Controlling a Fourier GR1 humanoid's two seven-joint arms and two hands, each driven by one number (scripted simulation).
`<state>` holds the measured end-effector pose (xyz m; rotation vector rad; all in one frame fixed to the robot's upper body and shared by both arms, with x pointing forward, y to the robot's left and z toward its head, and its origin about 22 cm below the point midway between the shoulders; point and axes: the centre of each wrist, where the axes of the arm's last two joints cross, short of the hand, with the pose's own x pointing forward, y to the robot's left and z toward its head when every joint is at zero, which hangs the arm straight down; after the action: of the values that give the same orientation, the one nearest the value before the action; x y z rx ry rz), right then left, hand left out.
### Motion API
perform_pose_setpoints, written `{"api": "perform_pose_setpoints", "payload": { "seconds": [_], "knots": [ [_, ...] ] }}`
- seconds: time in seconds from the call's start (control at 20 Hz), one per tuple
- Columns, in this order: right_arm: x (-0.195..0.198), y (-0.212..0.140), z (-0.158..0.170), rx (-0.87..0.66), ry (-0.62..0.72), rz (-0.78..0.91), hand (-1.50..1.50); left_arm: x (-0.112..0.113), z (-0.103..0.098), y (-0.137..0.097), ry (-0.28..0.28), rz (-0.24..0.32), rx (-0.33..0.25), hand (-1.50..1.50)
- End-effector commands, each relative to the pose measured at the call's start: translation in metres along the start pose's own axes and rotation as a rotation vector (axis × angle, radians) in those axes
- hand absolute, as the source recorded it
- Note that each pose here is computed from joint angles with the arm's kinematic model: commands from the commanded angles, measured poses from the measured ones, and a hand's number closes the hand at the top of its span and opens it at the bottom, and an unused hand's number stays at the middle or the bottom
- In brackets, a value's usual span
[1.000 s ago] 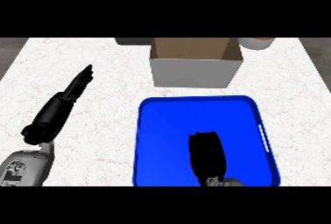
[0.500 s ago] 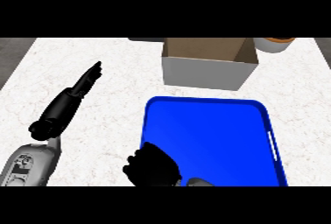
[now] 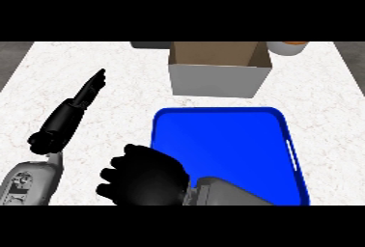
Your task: Pick the bell pepper from the tray and place it in the cardboard box
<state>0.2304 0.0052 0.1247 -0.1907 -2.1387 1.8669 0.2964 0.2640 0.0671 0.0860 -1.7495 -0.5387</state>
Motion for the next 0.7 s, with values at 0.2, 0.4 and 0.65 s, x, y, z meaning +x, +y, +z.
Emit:
{"api": "perform_pose_setpoints", "payload": {
  "seconds": [0.2, 0.4, 0.65],
  "knots": [
    [-0.043, -0.053, 0.012, -0.306, 0.29, -0.162, 1.5, 0.013, -0.001, 0.001, -0.004, 0.004, -0.007, 0.0],
    [-0.072, -0.081, 0.003, -0.383, 0.44, -0.174, 1.5, 0.001, 0.005, -0.003, -0.006, -0.001, -0.009, 0.0],
    [-0.118, -0.114, -0.004, -0.422, 0.533, -0.212, 1.5, 0.002, -0.003, 0.004, 0.002, -0.01, 0.004, 0.0]
  ]
}}
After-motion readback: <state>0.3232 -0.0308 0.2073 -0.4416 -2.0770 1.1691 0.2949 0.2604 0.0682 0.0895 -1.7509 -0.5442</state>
